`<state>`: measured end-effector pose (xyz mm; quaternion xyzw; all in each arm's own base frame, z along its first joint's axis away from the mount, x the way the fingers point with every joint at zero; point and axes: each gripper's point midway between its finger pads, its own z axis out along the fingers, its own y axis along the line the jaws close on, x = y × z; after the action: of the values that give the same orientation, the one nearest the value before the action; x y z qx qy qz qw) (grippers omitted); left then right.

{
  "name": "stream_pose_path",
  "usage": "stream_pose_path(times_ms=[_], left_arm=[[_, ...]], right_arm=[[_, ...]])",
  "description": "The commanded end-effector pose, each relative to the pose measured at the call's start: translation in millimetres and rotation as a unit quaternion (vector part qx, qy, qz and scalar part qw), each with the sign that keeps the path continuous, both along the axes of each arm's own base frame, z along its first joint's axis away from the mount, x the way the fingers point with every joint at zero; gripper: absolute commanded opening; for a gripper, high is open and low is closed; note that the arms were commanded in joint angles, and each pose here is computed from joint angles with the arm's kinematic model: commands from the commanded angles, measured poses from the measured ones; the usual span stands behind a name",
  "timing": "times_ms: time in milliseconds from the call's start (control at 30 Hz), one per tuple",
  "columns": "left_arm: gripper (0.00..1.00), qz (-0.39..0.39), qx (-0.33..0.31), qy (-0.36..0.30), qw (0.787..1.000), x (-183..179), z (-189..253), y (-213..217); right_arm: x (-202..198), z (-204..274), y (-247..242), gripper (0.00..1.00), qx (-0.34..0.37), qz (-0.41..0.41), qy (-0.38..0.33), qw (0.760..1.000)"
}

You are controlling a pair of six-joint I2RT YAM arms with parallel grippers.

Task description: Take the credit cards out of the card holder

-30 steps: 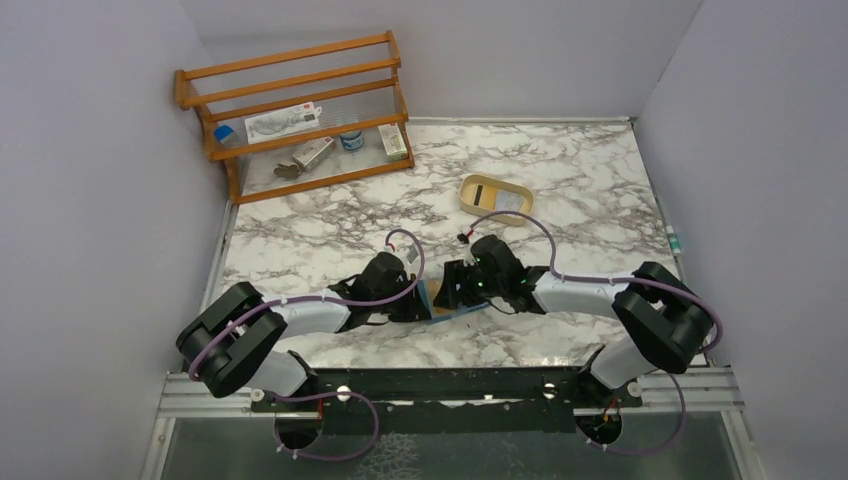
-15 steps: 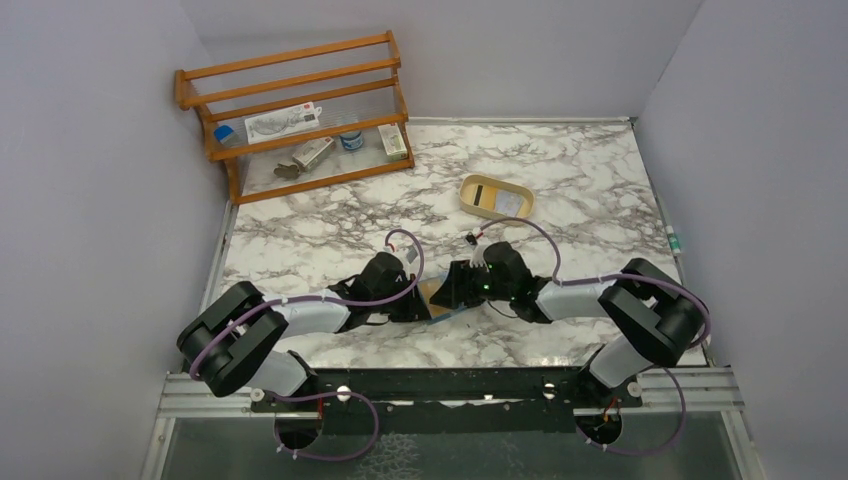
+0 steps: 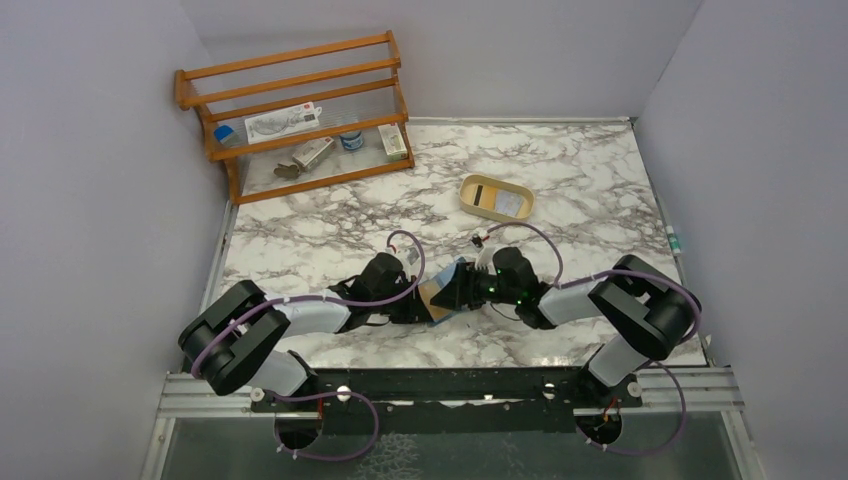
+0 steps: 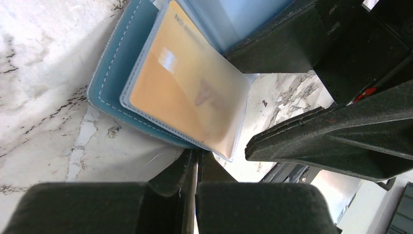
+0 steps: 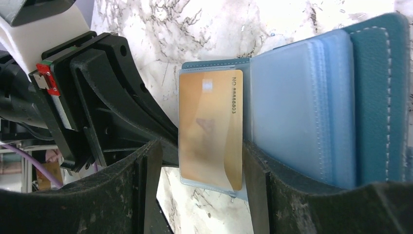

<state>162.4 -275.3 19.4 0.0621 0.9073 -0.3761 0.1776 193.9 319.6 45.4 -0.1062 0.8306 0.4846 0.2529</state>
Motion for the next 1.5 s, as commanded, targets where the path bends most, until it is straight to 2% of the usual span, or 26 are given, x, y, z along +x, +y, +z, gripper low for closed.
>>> stream_pose_path(times_ms=[0, 67, 133, 333, 533, 867, 967, 1167, 1467], left_arm=[[0.0, 0.01, 0.069, 0.015, 0.997, -8, -36, 25], [0.0, 0.01, 0.07, 0.013, 0.997, -8, -34, 25], [0.0, 0.01, 0.069, 0.011, 0.998, -8, -31, 26], [0.0, 0.003, 0.05, 0.002, 0.999, -9, -16, 22], [0.0, 0.01, 0.047, -0.004, 0.999, -9, -10, 24], [0.0, 0.011, 0.057, 0.015, 0.998, -12, -26, 25], [0.0, 0.011, 0.058, 0.015, 0.998, -11, -27, 24], [0.0, 0.01, 0.059, 0.016, 0.998, -11, -27, 24], [0.0, 0.005, 0.06, 0.015, 0.998, -10, -27, 23]], right_arm=[[-77, 7, 8, 0.64, 0.035, 0.14, 0.105, 0.984], [-71, 1, 3, 0.64, 0.009, 0.115, 0.102, 0.988], [-55, -12, -7, 0.64, -0.046, 0.067, 0.093, 0.992], [-25, -33, -36, 0.64, -0.166, -0.014, 0.058, 0.984], [-17, -55, -51, 0.63, -0.224, -0.055, 0.08, 0.97], [-26, -89, -87, 0.63, -0.266, -0.147, 0.135, 0.943], [-35, -97, -83, 0.63, -0.246, -0.137, 0.148, 0.948], [-46, -79, -51, 0.63, -0.121, -0.076, 0.134, 0.981], [-70, -61, -23, 0.63, -0.015, 0.023, 0.135, 0.99]])
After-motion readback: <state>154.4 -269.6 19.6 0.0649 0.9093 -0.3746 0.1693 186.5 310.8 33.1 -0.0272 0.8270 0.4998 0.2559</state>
